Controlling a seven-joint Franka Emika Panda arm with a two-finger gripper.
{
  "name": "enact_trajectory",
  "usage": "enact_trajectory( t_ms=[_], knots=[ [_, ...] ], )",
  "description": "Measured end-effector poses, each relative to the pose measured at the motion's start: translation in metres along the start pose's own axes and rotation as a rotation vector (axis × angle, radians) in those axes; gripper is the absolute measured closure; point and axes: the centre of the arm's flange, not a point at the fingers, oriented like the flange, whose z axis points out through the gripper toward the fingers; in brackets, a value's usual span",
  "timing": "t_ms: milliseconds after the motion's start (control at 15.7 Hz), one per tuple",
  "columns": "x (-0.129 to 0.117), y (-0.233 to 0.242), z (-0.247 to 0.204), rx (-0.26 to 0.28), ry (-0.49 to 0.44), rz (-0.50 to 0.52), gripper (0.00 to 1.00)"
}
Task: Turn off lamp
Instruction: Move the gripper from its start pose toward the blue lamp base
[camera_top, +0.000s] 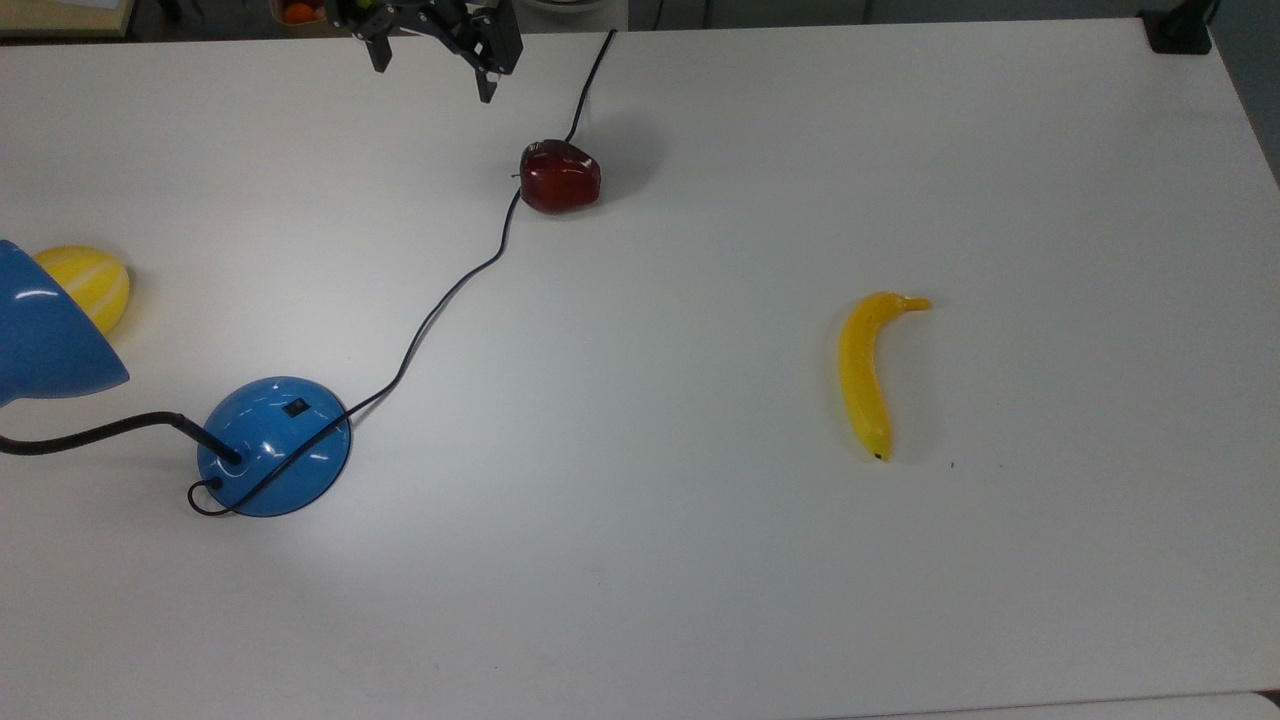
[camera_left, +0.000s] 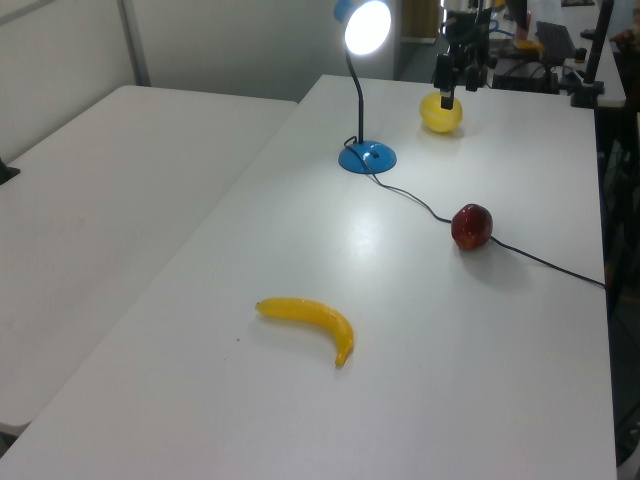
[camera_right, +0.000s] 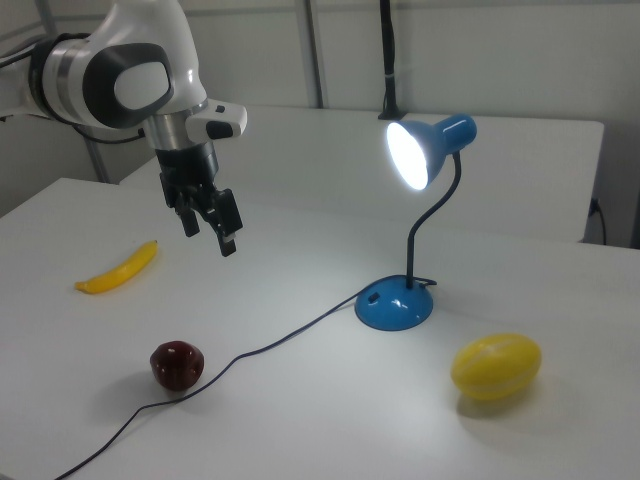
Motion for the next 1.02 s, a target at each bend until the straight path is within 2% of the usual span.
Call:
enact_trajectory(
  t_ms=[445, 635, 826, 1017],
  knots=[
    [0.004, -0.004, 0.016, -0.012, -0.046, -0.008, 0.00],
    [0.010, -0.006, 0.019, -0.013, -0.049, -0.016, 0.04],
    [0.011, -0.007, 0.019, 0.002, -0.050, -0.032, 0.36],
    [0.020, -0.005, 0.019, 0.050, -0.013, -0.012, 0.69]
  ],
)
